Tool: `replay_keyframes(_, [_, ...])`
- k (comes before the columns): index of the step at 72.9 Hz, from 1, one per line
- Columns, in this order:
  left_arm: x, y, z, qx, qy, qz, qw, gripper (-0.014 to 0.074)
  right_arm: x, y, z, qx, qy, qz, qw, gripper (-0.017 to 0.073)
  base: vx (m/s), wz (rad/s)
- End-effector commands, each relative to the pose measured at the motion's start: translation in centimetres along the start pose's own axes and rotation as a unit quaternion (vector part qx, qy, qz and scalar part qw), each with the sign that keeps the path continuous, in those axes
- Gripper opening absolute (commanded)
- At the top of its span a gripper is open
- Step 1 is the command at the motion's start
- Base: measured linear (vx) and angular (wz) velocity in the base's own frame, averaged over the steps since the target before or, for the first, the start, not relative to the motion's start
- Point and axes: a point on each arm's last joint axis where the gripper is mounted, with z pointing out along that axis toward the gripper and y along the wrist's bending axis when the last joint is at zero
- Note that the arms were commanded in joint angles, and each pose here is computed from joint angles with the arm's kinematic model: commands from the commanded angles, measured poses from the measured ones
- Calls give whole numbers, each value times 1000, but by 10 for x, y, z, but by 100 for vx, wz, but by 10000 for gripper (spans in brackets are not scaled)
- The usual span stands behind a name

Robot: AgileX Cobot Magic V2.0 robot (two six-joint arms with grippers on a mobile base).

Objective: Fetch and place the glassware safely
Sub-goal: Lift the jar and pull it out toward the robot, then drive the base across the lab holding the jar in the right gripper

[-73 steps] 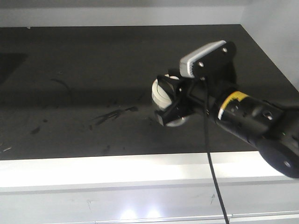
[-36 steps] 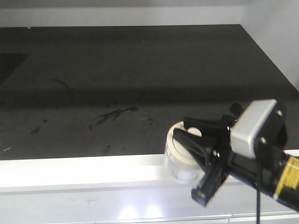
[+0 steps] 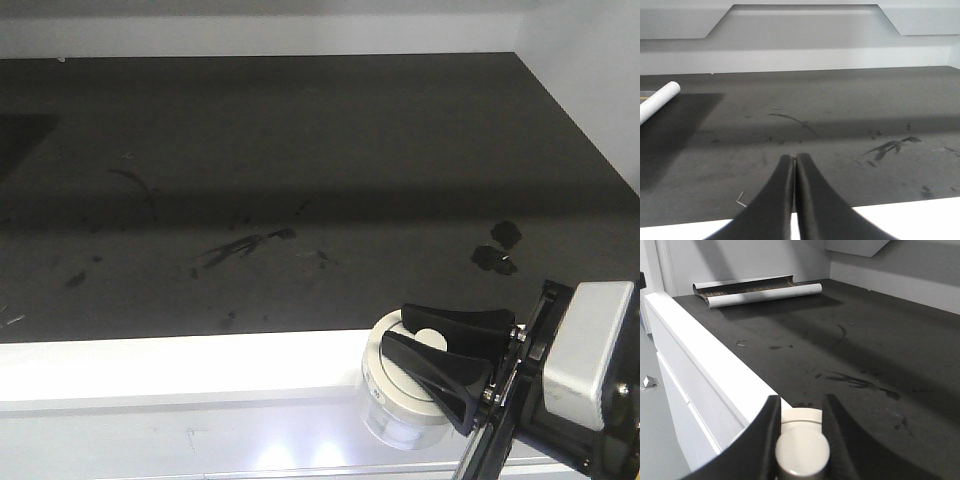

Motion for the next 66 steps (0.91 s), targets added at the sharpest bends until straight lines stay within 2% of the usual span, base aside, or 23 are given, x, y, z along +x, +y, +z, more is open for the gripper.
replay_keyframes(1, [-15, -2, -1, 8, -42, -9, 999, -7, -17, 3, -2, -16, -47, -3, 999, -1, 0, 0])
replay_keyframes(48, [-15, -2, -1, 8, -42, -9, 999, -7, -17, 3, -2, -16, -47, -3, 999, -1, 0, 0])
replay_keyframes(66, [-15, -2, -1, 8, -42, -9, 999, -7, -17, 3, -2, -16, -47, -3, 999, -1, -2, 20])
